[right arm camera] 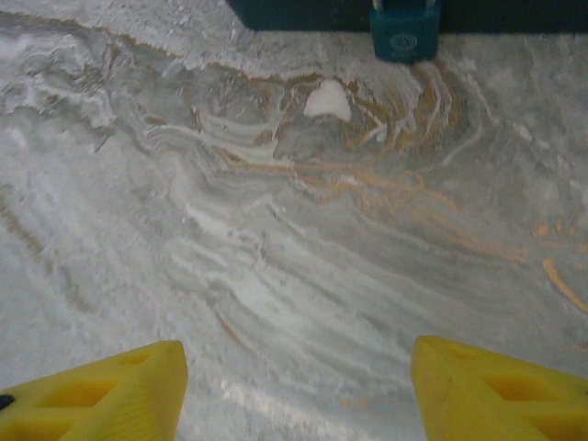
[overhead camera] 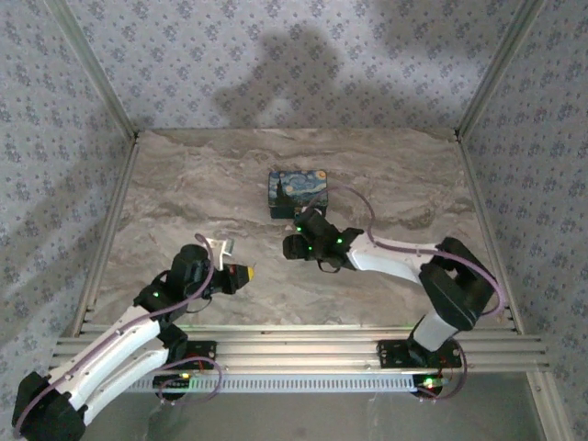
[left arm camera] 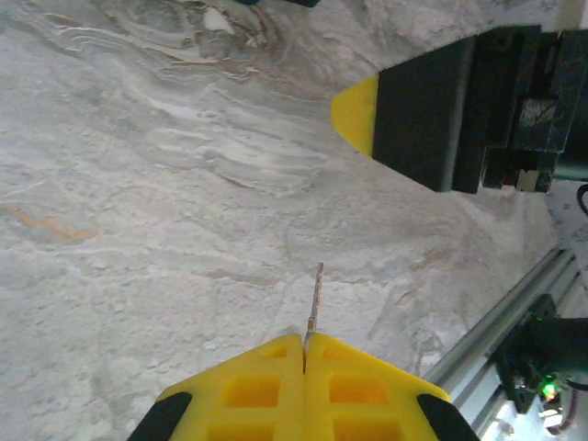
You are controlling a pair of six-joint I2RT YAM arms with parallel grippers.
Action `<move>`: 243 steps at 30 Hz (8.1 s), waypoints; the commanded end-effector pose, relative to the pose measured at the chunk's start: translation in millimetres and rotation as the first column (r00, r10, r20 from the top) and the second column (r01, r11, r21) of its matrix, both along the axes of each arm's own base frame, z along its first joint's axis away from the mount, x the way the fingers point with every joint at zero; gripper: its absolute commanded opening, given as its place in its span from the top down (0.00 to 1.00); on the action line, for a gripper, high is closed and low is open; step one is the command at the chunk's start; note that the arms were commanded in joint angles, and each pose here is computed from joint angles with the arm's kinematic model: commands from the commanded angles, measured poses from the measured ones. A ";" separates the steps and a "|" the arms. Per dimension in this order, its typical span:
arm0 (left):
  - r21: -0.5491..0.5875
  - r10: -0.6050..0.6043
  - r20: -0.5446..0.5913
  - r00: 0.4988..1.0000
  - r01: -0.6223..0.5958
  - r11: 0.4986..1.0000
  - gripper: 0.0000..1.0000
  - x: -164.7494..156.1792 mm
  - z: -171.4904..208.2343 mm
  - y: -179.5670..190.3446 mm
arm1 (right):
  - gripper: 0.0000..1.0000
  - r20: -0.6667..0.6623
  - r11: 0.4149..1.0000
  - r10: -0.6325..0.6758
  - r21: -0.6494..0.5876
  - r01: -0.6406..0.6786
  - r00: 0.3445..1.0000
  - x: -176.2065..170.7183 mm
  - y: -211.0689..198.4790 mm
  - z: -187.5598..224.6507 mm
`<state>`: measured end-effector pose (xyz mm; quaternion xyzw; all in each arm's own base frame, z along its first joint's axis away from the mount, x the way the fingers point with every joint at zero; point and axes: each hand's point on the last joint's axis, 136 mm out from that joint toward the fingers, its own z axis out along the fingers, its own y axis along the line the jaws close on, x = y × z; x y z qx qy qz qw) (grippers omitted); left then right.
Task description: Unlock a padlock with a key
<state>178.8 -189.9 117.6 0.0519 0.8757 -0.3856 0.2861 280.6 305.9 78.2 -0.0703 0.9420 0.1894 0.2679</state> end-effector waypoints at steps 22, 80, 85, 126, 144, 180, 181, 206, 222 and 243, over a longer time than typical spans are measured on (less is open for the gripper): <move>0.061 -0.039 -0.051 0.998 0.042 0.997 1.00 -0.2 -19.4 4.2 | 0.35 0.193 0.946 -0.165 -0.245 0.210 0.967 94.0 5.3 -27.7; -0.076 -0.311 0.162 0.936 0.326 0.942 1.00 8.9 10.8 -49.8 | 1.00 -0.141 0.990 -0.047 0.128 0.066 0.989 -5.1 12.3 31.0; -0.113 -0.337 0.177 0.925 0.359 0.926 1.00 11.8 13.2 -59.4 | 1.00 -0.160 0.983 -0.042 0.172 0.070 0.986 -12.2 11.1 39.4; -0.099 -0.337 0.396 0.854 0.405 0.909 1.00 49.0 14.8 -95.0 | 1.00 -0.391 0.919 0.074 0.384 0.090 0.918 -22.2 2.6 74.7; -0.138 -0.337 0.384 0.860 0.414 0.900 1.00 57.7 15.0 -110.0 | 1.00 -0.385 0.916 0.076 0.392 0.088 0.920 -22.7 3.3 71.4; 0.097 -0.099 0.178 0.979 0.083 0.992 1.00 22.6 -37.3 -1.9 | 1.00 -0.101 0.972 -0.133 -0.207 0.110 0.986 -19.6 -34.9 -21.0; 0.095 -0.100 0.180 0.979 0.084 0.992 1.00 22.5 -36.6 -2.1 | 1.00 -0.093 0.972 -0.136 -0.208 0.114 0.986 -16.4 -36.4 -19.7; 0.087 -0.132 0.181 0.975 0.118 0.989 1.00 18.2 -34.4 -5.6 | 0.47 0.120 0.915 -0.269 -0.277 0.292 0.956 2.0 3.3 -21.0; 0.078 -0.153 0.182 0.971 0.141 0.987 1.00 16.2 -34.4 -8.6 | 0.56 0.150 0.904 -0.306 -0.264 0.337 0.940 20.2 16.2 -44.3; 0.074 -0.187 0.202 0.961 0.175 0.982 1.00 14.2 -27.5 -12.8 | 0.99 0.045 0.962 -0.204 -0.176 0.209 0.978 10.5 23.5 -8.1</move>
